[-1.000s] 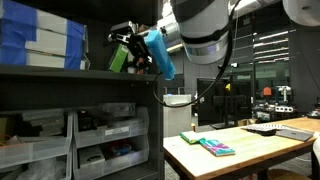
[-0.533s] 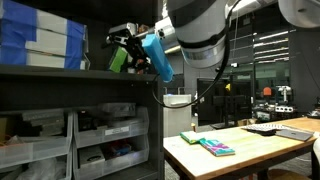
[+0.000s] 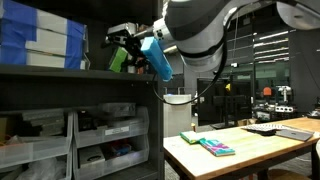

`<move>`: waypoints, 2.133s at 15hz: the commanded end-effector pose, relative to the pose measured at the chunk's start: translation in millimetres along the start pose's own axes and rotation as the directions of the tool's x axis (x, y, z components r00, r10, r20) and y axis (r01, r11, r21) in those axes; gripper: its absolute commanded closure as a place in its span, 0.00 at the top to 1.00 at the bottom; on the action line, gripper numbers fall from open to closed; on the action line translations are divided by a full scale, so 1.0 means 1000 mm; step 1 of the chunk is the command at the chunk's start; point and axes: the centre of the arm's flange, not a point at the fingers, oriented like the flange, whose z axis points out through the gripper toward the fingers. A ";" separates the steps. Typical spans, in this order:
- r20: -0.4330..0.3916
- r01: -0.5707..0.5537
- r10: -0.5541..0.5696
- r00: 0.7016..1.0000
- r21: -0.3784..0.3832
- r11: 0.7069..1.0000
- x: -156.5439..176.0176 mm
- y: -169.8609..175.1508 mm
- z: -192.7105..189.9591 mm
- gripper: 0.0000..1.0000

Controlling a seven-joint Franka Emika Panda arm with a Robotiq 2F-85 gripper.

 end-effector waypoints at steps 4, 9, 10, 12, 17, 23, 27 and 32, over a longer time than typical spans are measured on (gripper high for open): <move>-0.036 0.054 -0.056 0.998 -0.057 0.997 0.001 -0.002 0.003 1.00; -0.033 0.084 -0.087 0.996 -0.082 0.993 -0.005 -0.004 0.006 1.00; -0.032 0.090 -0.093 0.995 -0.088 0.992 -0.006 -0.005 0.007 1.00; -0.030 0.102 -0.106 0.994 -0.093 0.990 -0.009 -0.006 0.008 1.00; -0.030 0.121 -0.125 0.992 -0.110 0.987 -0.013 -0.008 0.009 1.00; 0.007 0.019 -0.018 1.000 -0.057 0.998 -0.012 -0.015 0.001 1.00; -0.007 -0.014 0.014 1.000 -0.061 0.998 -0.010 -0.017 -0.005 1.00; -0.045 -0.049 0.046 0.998 -0.073 0.996 0.003 -0.021 -0.005 1.00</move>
